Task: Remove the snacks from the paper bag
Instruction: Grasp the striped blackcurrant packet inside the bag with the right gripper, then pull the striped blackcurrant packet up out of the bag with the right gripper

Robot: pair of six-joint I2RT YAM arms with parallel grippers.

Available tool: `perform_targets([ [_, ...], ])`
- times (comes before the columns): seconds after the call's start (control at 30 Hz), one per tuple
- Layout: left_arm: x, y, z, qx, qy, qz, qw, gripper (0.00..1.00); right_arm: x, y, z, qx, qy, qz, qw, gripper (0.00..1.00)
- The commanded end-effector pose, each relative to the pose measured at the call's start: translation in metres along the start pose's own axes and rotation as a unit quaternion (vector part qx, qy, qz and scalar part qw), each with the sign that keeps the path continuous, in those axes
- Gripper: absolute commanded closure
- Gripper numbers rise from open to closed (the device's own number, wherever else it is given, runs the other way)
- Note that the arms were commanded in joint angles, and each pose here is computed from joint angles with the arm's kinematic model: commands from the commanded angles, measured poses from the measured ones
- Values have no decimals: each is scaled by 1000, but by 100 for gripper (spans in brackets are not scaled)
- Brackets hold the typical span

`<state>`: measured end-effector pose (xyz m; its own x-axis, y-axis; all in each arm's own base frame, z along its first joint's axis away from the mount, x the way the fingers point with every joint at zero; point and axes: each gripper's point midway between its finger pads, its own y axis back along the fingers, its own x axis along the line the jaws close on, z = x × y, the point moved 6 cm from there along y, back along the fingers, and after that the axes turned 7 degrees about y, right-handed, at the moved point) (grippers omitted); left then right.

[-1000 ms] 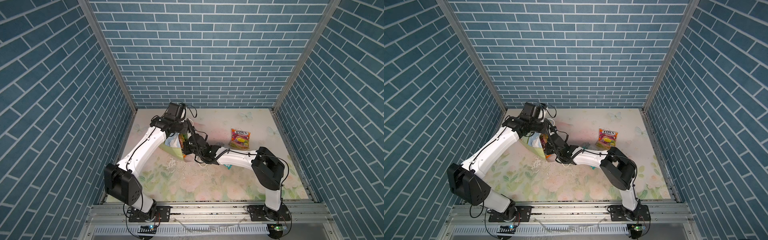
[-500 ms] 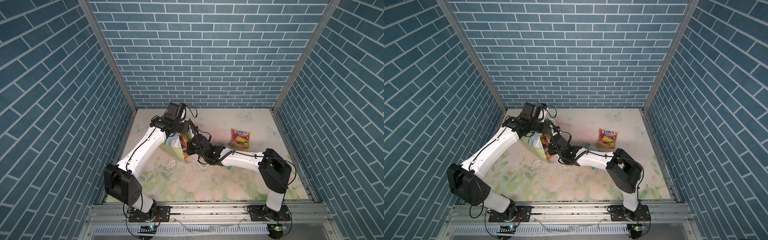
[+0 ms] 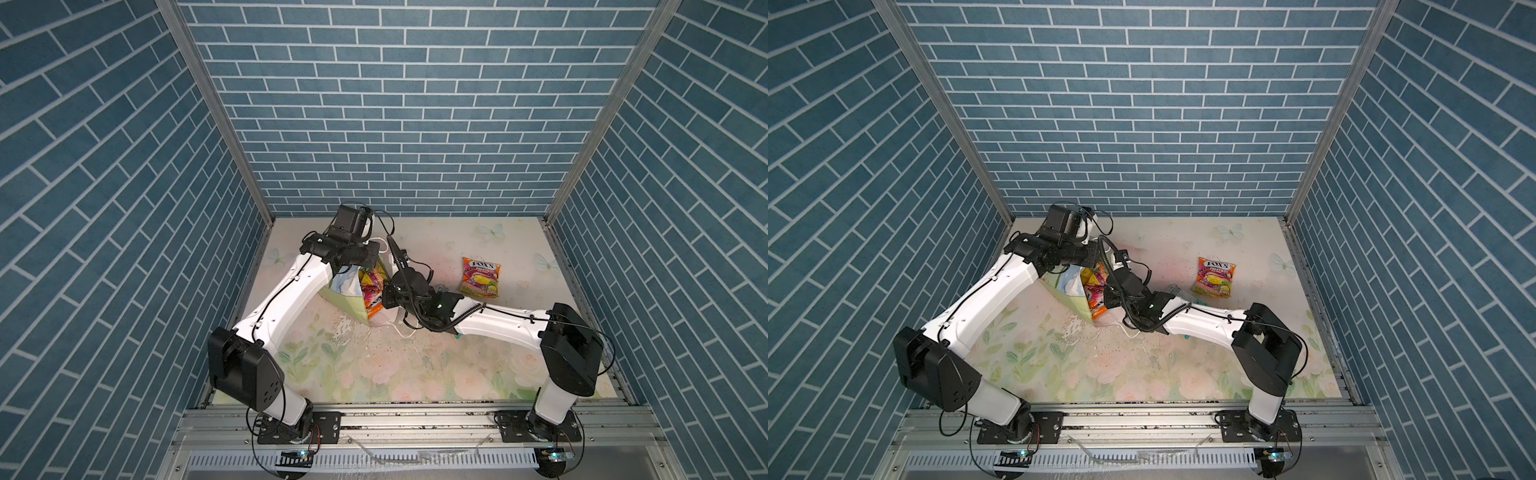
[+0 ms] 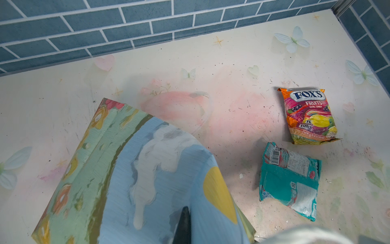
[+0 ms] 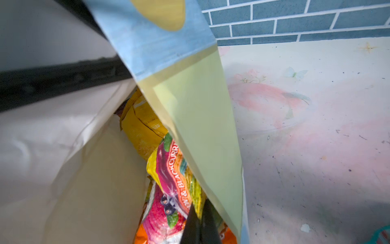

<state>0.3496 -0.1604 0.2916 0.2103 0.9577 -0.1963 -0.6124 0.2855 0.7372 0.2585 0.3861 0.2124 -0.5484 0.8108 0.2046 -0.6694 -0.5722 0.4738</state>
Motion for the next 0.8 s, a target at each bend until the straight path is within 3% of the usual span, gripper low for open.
perform_targets([
  [0.0,-6,22,18,-43,6,-19,999,100,-6,15,21,-31,2,-16,999,100],
  [0.77,-6,22,18,-43,7,-18,999,100,-9,46,32,-48,-21,-1,999,100],
])
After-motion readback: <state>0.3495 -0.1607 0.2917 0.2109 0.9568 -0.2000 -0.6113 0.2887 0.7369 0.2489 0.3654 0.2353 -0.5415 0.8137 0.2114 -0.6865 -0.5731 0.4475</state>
